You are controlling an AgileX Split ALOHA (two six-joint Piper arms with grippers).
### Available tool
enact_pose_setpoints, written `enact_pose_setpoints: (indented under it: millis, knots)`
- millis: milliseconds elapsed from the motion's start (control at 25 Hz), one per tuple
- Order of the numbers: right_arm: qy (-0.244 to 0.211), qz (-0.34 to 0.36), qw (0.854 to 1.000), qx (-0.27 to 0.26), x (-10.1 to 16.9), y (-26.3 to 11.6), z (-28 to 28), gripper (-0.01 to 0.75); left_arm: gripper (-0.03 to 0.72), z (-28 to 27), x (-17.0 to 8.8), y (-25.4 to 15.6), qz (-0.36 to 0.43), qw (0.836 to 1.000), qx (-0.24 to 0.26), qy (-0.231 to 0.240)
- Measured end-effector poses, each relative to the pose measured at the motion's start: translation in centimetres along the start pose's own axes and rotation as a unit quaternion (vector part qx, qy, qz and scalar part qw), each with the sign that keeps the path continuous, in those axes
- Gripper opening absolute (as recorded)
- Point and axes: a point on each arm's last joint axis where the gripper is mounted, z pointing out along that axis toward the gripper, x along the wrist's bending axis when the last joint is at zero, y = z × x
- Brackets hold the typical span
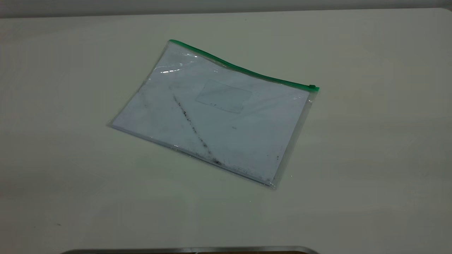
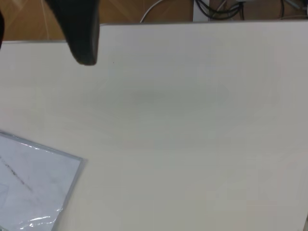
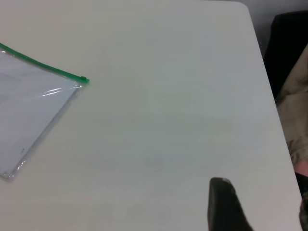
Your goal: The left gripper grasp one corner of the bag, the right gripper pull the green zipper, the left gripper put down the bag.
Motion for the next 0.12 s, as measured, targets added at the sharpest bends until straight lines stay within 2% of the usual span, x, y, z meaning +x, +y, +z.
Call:
enact_pose_setpoints:
  millis: [120]
  knots:
    - [0.0, 0.0, 1.0, 0.0, 0.0, 0.0, 0.0, 0.412, 0.441, 0.0, 0.0, 0.0, 0.0, 1.0, 0.0, 0.0]
